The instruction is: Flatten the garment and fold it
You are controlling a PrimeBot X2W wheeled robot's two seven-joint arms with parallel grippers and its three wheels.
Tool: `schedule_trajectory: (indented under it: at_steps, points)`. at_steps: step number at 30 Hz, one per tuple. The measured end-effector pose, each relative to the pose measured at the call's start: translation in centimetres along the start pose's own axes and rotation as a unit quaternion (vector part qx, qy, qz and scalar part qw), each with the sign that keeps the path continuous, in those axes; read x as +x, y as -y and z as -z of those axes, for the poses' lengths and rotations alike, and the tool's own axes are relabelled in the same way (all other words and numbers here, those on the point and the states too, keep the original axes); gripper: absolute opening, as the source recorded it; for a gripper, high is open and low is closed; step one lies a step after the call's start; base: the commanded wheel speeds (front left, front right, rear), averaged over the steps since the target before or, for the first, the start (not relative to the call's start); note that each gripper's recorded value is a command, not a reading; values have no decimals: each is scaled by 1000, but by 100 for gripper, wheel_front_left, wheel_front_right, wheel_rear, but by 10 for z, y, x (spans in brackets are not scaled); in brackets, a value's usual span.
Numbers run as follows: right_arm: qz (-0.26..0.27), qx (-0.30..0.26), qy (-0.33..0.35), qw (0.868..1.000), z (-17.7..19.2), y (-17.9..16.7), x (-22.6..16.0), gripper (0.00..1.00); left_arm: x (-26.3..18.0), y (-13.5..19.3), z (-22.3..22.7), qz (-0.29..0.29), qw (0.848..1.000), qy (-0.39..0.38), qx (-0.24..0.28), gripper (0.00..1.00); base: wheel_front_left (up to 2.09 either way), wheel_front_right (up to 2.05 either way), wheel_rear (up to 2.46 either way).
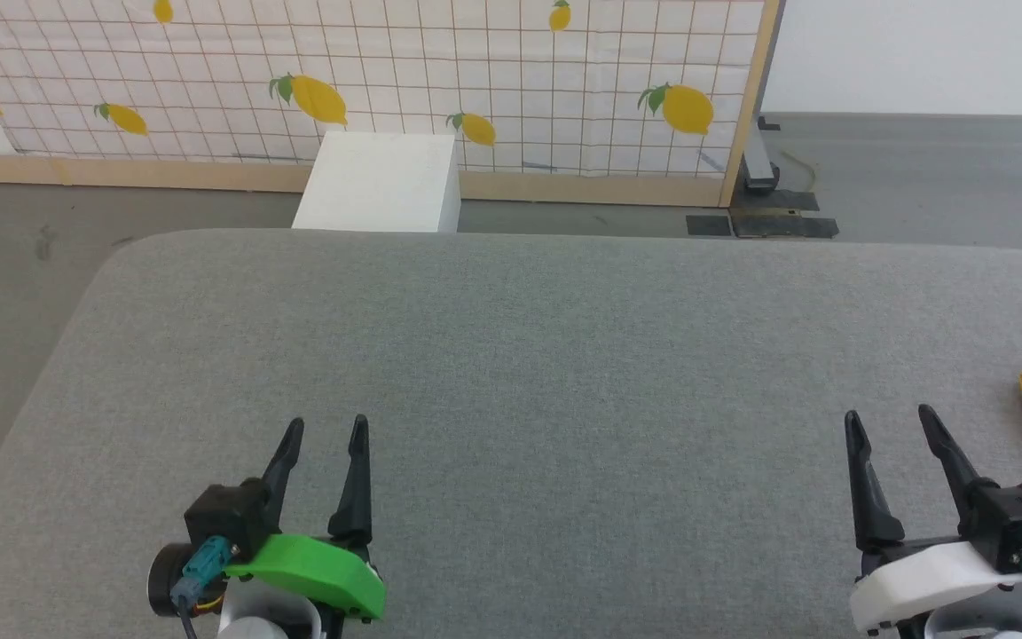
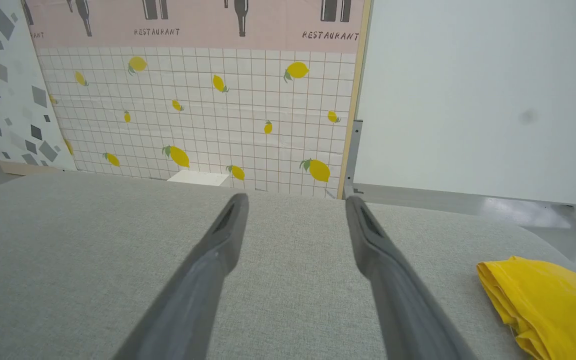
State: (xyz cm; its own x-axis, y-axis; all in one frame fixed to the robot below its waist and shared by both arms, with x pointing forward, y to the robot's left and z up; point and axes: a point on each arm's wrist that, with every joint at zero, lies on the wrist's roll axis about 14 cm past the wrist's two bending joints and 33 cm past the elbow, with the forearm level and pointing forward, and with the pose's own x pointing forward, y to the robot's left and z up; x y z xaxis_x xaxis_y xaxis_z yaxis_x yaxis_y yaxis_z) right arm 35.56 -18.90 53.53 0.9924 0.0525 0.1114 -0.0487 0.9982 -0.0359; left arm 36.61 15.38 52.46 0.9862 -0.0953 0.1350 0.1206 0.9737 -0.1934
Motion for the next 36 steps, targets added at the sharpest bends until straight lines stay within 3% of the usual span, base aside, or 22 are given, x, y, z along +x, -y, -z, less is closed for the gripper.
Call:
schedule_trajectory:
  at_steps: [20,21,36]
  points:
    - [-9,21,-3,1000,2,-7,-1,100,-4,-3,6,-10,1000,-9,-12,100,0,0,0]
    - [-9,22,-4,1000,3,-8,-2,0,-4,-3,6,-10,1000,-9,-12,0,0,0,0]
    - [-8,22,-4,1000,3,-7,-2,0,-4,0,7,-7,1000,-10,-12,0,0,0,0]
